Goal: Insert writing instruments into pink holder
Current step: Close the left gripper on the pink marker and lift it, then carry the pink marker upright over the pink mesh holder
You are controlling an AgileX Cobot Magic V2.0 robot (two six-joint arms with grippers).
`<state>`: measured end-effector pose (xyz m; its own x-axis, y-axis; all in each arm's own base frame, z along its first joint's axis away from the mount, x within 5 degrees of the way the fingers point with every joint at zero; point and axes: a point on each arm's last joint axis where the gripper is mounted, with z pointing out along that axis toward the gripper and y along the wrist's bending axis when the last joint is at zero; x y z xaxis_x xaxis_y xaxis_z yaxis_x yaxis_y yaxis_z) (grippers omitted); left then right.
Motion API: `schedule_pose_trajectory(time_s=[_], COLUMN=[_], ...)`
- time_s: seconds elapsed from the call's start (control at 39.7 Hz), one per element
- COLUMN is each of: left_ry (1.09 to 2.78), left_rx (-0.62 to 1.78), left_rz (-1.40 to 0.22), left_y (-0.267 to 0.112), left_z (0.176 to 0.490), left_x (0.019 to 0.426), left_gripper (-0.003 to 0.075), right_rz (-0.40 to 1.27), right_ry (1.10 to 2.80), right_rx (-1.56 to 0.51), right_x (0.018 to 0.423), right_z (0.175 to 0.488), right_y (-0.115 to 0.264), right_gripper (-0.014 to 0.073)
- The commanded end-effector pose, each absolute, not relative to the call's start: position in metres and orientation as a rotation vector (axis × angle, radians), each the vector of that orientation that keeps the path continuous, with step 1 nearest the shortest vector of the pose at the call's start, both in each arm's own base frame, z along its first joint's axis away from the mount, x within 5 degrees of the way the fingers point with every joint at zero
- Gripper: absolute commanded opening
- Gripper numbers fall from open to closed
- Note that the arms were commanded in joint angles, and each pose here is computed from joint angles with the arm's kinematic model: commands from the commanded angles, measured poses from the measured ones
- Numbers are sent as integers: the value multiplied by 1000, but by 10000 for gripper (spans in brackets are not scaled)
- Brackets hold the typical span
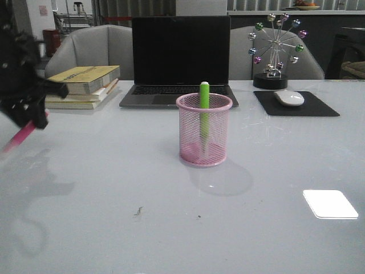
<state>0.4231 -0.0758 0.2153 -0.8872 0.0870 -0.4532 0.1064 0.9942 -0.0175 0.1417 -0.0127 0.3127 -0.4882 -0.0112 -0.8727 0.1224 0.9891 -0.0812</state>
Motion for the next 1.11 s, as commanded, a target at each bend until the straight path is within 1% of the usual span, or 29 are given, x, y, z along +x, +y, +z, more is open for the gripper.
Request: schedule_pose_trajectory(time_s=[0.0,0.08,0.15,0.25,0.33,0.45,0.58,0.68,0.76,0.98,1.08], left_ry=[2324,2187,2084,1949,1841,1685,1527,1411,1376,1306,1323], left_rx=[169,192,204,227,237,272,302,299,301,282,288], left_rz=[-155,-221,-293,-376,-448,-523,-586,-631,-650,-693,-687], left_y=[-99,-117,-133,-155,-174,-202,-229,-244,-252,-268,-271], left_z=[302,333,357,382,396,410,418,415,404,352,324], left_x=[417,410,402,390,382,370,359,352,350,341,340], left_gripper=[95,95,96,95,95,95,95,95,95,95,95], right_rz=[-173,-173,-173,-173,-173,-173,-173,-173,-173,-173,-173], right_ry=[1984,1984,1984,1984,1984,1984,1984,1984,1984,1984,1984], right_rx=[52,52,52,52,52,52,52,52,52,52,52], right_x=[144,144,144,144,144,144,144,144,144,144,144], right_z=[327,327,327,327,327,327,327,327,327,327,327], right_y=[-13,-13,-13,-13,-13,-13,-13,-13,-13,-13,-13], right_gripper=[319,319,319,319,319,319,319,319,319,319,319])
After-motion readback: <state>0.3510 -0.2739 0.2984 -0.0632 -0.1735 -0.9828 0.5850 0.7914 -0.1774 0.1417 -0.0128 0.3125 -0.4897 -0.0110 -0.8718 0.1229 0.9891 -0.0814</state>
